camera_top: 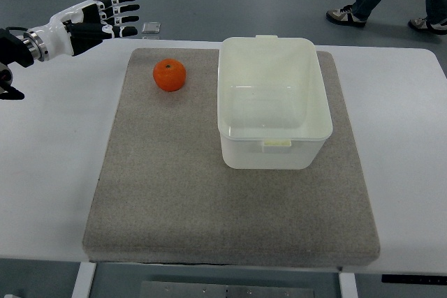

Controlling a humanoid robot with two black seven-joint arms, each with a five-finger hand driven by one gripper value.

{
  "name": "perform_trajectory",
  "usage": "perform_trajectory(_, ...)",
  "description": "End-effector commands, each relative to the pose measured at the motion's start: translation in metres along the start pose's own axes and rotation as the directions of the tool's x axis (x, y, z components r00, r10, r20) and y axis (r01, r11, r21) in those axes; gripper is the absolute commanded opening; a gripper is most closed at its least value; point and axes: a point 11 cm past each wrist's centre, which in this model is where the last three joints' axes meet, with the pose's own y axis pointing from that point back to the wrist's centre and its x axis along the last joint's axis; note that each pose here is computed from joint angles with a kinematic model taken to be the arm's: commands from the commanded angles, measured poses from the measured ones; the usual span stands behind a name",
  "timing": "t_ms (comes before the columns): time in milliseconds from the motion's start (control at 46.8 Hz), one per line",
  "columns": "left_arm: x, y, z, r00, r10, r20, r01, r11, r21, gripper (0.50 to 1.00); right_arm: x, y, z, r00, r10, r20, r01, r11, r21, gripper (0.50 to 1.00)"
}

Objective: Put orange in box with left hand
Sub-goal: 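Reach the left hand down to the orange and close fingers around it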

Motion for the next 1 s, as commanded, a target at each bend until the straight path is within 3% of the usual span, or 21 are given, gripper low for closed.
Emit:
perform_trajectory(0,-0.001,-0.003,0.006,0.995,-0.012,0.097,0.009,0.999,0.041,0.984,0.0,0.0,0.0,1.0,0.0,0.0,0.0,1.0,0.0,0.926)
perform_trajectory(235,-0.013,-0.01,0.01,0.933,-0.095,0.346,0.047,0.988,0.146,0.964,0.0,0.0,0.0,1.0,0.0,0.0,0.0,1.0,0.0,0.926)
perform_trajectory(342,-0.014,-0.015,0.015,0.883,-0.084,0.462,0.01,0.987,0.159,0.964,0.0,0.0,0.0,1.0,0.0,0.0,0.0,1.0,0.0,0.926)
perform_trajectory(577,-0.029,-0.036,0.025,0.641,-0.056,0.765,-0.091,0.985,0.149,0.966,0.0,0.0,0.0,1.0,0.001,-0.002,-0.001,1.0,0.0,0.926)
perform_trajectory(983,-0.063,-0.063,0.012,0.433,-0.154,0.888,-0.068,0.977,0.203,0.966,0.0,0.0,0.0,1.0,0.0,0.0,0.0,1.0,0.0,0.926)
